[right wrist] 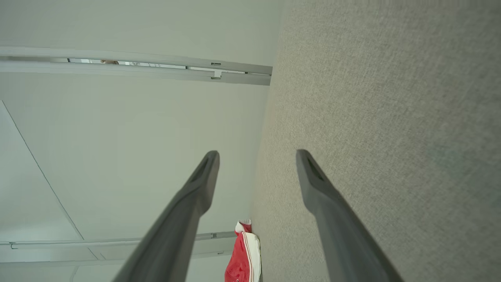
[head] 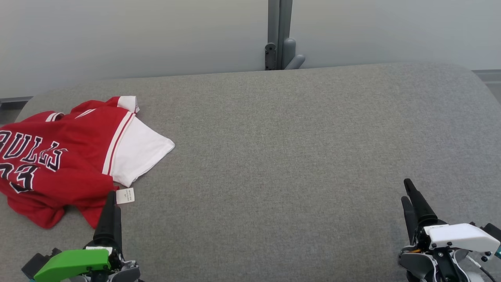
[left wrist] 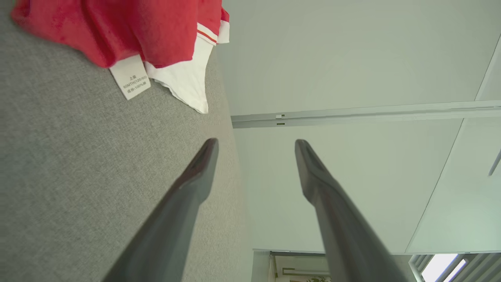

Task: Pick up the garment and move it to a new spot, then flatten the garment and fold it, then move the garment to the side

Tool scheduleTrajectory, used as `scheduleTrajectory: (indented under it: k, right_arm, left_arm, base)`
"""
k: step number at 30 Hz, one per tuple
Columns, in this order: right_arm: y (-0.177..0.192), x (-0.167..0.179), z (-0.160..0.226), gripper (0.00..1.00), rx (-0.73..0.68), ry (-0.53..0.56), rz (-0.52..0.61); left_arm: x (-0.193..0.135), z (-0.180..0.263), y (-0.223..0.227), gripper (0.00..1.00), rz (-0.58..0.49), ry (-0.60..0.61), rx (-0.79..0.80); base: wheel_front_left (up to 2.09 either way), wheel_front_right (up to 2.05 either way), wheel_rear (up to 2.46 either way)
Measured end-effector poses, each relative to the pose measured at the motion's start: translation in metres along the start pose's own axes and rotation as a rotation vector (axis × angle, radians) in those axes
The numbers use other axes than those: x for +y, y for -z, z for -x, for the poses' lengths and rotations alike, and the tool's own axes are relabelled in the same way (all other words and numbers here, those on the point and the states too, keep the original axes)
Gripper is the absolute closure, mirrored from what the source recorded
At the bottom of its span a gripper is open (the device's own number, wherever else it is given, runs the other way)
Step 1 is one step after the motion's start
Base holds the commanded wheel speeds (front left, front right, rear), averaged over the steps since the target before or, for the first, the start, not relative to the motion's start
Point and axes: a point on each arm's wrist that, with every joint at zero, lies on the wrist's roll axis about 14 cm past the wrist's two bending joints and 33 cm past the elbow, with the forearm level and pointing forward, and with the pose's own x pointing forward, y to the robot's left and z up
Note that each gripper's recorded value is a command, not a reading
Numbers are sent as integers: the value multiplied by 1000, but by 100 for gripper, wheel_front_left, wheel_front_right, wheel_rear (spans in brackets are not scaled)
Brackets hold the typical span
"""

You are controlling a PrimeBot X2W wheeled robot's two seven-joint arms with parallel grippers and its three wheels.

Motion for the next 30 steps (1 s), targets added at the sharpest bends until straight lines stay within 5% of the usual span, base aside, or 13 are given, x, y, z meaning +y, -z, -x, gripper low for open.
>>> scheduleTrajectory:
  k: [18,30]
  right_arm:
    - [6,21,0,0,14,-69,550]
    - [6,27,0,0,9,-101,787]
  left_arm:
    - [3,3,8,0,-415,-2,17]
    - [4,4,10,0,-662,9,27]
  base:
    - [0,0,0]
    - [0,0,0]
